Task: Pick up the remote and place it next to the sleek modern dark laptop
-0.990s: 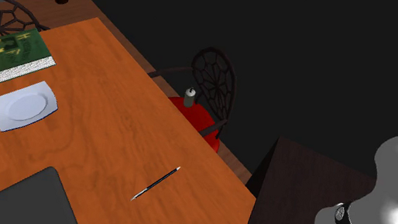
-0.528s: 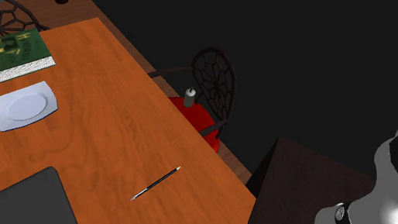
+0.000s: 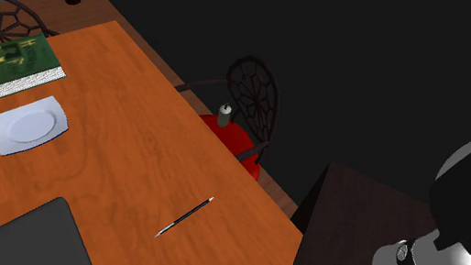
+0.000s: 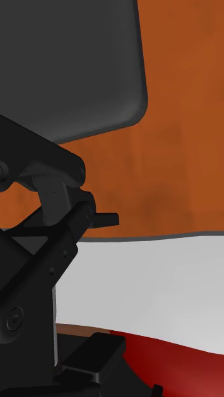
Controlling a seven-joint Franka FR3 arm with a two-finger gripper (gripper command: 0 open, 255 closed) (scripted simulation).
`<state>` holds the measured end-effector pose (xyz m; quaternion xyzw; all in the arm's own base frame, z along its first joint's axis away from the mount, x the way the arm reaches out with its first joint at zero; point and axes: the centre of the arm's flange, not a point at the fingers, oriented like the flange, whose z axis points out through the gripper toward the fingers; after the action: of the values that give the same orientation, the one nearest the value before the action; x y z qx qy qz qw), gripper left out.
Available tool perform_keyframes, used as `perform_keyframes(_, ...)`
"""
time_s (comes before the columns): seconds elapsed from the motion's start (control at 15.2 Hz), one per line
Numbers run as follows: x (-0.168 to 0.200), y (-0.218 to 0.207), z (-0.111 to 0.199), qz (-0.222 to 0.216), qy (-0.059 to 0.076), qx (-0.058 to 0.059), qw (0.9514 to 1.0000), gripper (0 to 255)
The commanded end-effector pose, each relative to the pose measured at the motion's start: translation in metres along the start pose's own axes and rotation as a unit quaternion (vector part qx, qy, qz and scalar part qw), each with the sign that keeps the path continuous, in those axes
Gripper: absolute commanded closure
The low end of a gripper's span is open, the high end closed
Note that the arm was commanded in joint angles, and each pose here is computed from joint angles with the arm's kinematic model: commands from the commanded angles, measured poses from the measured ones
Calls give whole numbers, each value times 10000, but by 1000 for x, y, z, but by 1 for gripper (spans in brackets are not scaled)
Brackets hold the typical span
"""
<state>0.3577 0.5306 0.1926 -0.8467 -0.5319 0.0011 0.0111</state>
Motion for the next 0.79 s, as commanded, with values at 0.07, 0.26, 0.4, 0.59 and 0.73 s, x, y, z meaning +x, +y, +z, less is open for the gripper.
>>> perform_keyframes(0.07,0,1,17,1,4,-1,10000,255)
perform_keyframes(0.26,0,1,21,1,4,-1,10000,255)
perform_keyframes(0.4,0,1,21,1,4,-1,10000,255)
perform_keyframes(0.59,0,1,21,1,4,-1,10000,255)
perform_keyframes(0.73,0,1,21,1,4,-1,10000,0)
